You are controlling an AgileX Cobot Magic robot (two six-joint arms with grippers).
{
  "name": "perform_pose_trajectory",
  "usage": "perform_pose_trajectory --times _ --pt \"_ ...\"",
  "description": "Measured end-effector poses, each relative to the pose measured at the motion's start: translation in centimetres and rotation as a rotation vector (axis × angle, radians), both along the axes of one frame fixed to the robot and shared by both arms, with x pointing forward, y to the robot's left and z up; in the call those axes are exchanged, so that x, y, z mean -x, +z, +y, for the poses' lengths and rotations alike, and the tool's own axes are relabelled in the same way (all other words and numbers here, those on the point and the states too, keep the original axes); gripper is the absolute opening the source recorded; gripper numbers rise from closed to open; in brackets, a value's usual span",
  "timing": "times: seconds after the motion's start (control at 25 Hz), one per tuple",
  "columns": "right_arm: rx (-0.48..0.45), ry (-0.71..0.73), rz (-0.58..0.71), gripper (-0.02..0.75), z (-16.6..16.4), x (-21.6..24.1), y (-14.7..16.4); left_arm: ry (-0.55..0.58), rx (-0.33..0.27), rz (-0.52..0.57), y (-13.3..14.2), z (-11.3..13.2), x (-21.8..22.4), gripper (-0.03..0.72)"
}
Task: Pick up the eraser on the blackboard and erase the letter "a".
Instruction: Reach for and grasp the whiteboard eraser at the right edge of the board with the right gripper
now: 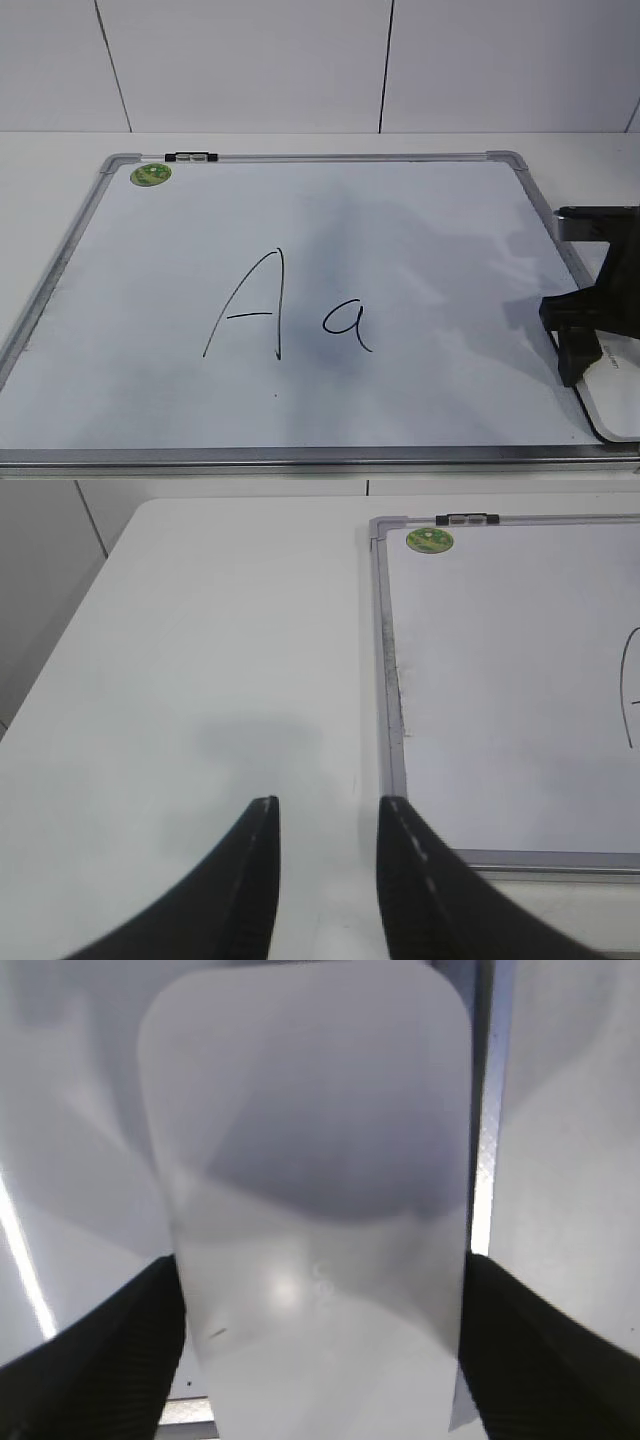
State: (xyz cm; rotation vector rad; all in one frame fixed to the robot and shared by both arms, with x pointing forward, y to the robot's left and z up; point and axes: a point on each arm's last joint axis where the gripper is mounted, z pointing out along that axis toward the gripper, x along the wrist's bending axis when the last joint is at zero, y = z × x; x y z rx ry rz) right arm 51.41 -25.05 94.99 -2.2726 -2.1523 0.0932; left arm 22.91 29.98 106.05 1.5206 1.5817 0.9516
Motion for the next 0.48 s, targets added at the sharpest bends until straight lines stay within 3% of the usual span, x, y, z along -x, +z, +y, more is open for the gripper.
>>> perform_pose_trajectory --times 0.48 --pt "0.007 0.003 0.017 0.589 0.00 -0.17 -0.68 0.000 0.000 0.000 0.00 0.00 0.00 0.236"
